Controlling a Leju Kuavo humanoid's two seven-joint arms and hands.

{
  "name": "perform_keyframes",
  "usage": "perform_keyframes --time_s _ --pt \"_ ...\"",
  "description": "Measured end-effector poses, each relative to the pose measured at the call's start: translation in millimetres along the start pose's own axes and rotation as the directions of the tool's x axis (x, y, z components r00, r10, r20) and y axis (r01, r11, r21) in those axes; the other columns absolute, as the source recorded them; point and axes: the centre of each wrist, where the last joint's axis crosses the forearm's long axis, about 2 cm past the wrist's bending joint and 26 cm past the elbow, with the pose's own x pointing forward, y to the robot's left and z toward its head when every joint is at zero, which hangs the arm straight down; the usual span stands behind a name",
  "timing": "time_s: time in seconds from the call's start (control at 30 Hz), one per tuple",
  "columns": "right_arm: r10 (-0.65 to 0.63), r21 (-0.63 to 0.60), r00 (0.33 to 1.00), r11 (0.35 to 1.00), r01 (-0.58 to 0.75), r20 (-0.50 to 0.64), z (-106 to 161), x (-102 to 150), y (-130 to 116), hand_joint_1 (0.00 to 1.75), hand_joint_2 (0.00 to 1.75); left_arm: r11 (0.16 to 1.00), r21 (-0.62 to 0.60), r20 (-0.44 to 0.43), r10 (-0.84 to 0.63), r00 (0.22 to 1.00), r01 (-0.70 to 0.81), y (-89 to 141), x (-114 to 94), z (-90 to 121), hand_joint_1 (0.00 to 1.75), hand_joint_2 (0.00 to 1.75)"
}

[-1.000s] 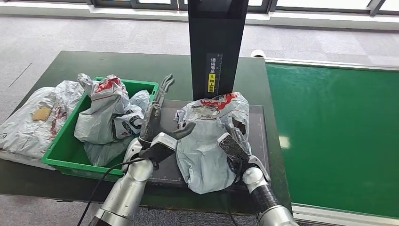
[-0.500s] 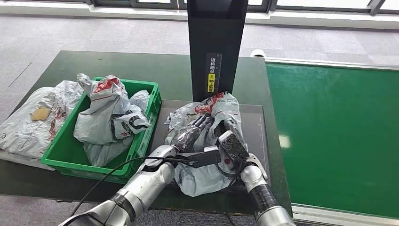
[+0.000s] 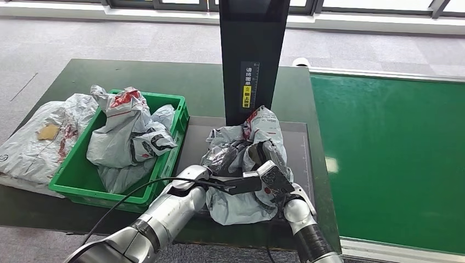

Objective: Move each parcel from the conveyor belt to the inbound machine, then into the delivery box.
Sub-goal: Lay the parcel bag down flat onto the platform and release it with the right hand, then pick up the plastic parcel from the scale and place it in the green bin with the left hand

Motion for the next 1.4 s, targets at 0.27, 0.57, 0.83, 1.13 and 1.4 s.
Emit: perform_keyframes --time_s 0.27,0.57,0.83,1.13,1.4 --pt "0.074 -0.004 0.992 0.997 -0.074 0.102 -4 19 -4 0.00 0.00 0.849 0.454 -0.178 -0.212 0.961 0.271 14 7 2 1.75 1.75" --pt "0.118 -0.011 0.977 0.993 -0.118 0.178 -10 36 -11 0.00 0.00 0.561 0.759 -0.239 -0.232 0.943 0.330 76 18 27 1.75 1.75" --pt "0.125 -0.035 0.974 0.992 -0.121 0.190 -7 40 -13 0.00 0.00 0.256 0.898 -0.313 -0.200 0.929 0.358 145 18 70 1.75 1.75" --pt "0.126 -0.063 0.973 0.991 -0.116 0.191 -4 41 -12 0.00 0.00 0.049 0.946 -0.292 -0.303 0.907 0.321 176 34 111 1.75 1.75" --pt "0.135 -0.090 0.972 0.989 -0.119 0.191 1 42 -12 0.00 0.00 0.173 0.910 -0.351 -0.163 0.922 0.377 159 3 95 1.75 1.75"
